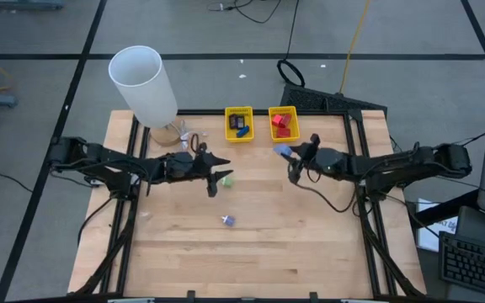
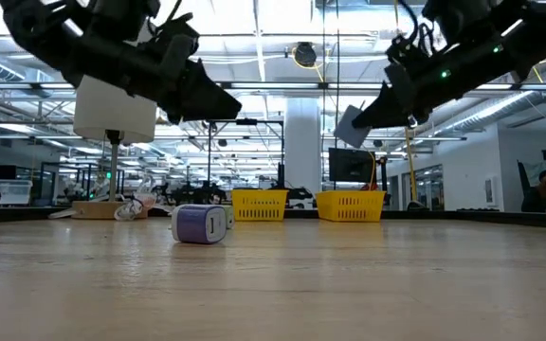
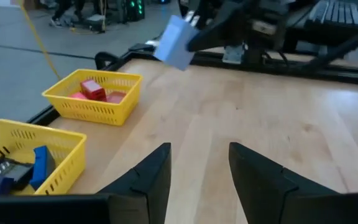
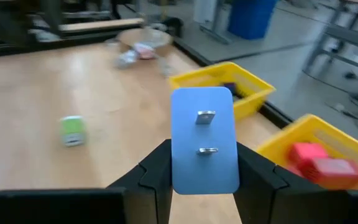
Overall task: Pick & Place Office items
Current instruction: Put the light blue charger adapter into the right yellow bin
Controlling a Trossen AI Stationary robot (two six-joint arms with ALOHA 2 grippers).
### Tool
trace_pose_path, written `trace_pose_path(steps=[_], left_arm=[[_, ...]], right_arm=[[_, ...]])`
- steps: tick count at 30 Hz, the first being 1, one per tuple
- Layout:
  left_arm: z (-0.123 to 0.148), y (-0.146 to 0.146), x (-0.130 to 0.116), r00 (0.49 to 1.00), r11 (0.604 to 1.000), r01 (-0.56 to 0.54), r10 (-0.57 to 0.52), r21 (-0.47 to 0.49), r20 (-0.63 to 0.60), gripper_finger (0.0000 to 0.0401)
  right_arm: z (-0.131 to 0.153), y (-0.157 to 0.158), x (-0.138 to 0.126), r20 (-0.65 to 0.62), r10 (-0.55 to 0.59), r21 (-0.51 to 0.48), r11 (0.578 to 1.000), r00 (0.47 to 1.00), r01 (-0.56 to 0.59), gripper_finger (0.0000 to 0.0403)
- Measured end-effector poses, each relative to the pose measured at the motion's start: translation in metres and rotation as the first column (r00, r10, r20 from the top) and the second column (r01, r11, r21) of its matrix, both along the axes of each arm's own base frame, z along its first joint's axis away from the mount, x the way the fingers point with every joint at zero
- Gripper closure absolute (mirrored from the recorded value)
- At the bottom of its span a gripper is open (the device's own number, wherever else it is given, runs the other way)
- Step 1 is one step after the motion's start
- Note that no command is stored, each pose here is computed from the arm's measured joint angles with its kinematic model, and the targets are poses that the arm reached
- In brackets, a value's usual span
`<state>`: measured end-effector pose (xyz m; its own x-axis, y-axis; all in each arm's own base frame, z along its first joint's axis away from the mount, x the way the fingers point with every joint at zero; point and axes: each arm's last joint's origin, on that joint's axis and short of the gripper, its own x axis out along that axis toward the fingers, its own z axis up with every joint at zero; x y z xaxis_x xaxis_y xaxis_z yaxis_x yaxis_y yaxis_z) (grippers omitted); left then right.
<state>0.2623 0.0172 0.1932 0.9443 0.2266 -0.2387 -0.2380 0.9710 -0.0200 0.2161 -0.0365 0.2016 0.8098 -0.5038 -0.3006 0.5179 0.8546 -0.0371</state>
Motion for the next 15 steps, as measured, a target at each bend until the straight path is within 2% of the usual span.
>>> trace_pose_path(steps=[5,9,15], left_arm=[[-0.004,0.006,-0.003,1.0,1.0,-0.027,0.027,-0.012,0.004,0.0247],[-0.004,0.008,-0.003,1.0,0.999,-0.028,0.028,0.017,-0.002,0.0245],[-0.003,0.009,-0.003,1.0,0.998,-0.018,0.018,0.065,-0.002,0.023]], right_arm=[[-0.001,-0.029,-0.007,-0.003,-0.137,0.01,0.99,0.991,0.137,0.0285],[-0.006,-0.052,-0.013,-0.037,-0.234,-0.009,0.972,0.972,0.233,0.0285],[-0.024,-0.075,-0.012,-0.11,-0.286,-0.013,0.958,0.952,0.287,0.0285]])
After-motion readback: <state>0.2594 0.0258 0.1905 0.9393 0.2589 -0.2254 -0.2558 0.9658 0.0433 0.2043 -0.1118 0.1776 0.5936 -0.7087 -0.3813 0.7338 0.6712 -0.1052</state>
